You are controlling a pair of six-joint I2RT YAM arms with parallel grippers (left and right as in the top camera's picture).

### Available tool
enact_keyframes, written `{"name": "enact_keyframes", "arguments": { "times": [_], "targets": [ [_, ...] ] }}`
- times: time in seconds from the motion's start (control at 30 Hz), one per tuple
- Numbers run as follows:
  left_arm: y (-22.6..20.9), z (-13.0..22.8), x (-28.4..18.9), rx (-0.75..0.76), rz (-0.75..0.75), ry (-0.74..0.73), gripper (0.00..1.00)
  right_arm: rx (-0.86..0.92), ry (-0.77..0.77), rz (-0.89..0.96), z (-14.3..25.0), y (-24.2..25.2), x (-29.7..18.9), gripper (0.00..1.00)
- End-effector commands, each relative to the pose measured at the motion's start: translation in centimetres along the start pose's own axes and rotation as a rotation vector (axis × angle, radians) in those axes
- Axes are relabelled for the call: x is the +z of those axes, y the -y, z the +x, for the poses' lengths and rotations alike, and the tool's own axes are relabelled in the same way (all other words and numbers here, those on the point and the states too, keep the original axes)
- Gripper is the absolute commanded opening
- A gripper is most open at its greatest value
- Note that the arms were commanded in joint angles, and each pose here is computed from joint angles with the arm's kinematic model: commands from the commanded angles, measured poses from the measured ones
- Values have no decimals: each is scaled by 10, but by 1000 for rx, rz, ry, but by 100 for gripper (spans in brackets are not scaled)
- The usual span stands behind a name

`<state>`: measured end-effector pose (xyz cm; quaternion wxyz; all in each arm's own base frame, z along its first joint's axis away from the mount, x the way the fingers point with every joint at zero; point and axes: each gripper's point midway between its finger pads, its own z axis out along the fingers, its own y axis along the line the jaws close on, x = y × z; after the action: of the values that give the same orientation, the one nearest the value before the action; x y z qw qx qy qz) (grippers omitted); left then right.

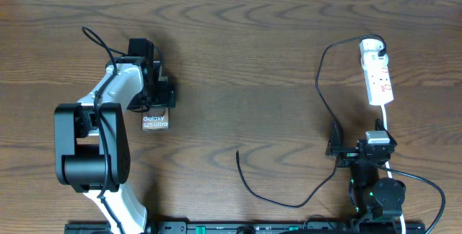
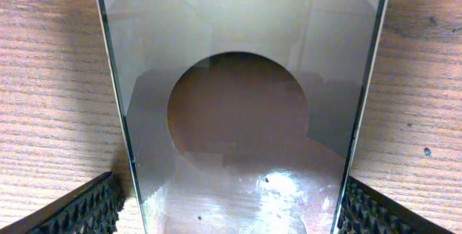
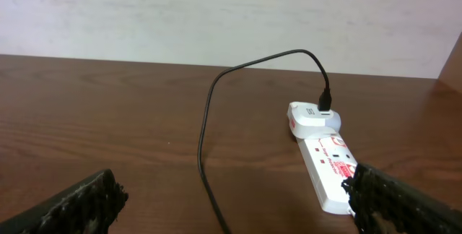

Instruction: Plug charger to phone and switch on socket

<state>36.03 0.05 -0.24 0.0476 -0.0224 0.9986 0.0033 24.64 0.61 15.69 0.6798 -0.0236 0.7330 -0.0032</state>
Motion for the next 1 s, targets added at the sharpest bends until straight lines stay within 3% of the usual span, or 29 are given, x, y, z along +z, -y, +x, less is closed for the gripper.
{"name": "enact_keyframes", "arguments": {
  "times": [0.0,0.97],
  "targets": [
    [-6,7,7,20,-29,-23,91,-11,-1,-3,1,0,0,99],
    [5,14,7,34,35,-54,91,-11,-1,-3,1,0,0,99]
  ]
}}
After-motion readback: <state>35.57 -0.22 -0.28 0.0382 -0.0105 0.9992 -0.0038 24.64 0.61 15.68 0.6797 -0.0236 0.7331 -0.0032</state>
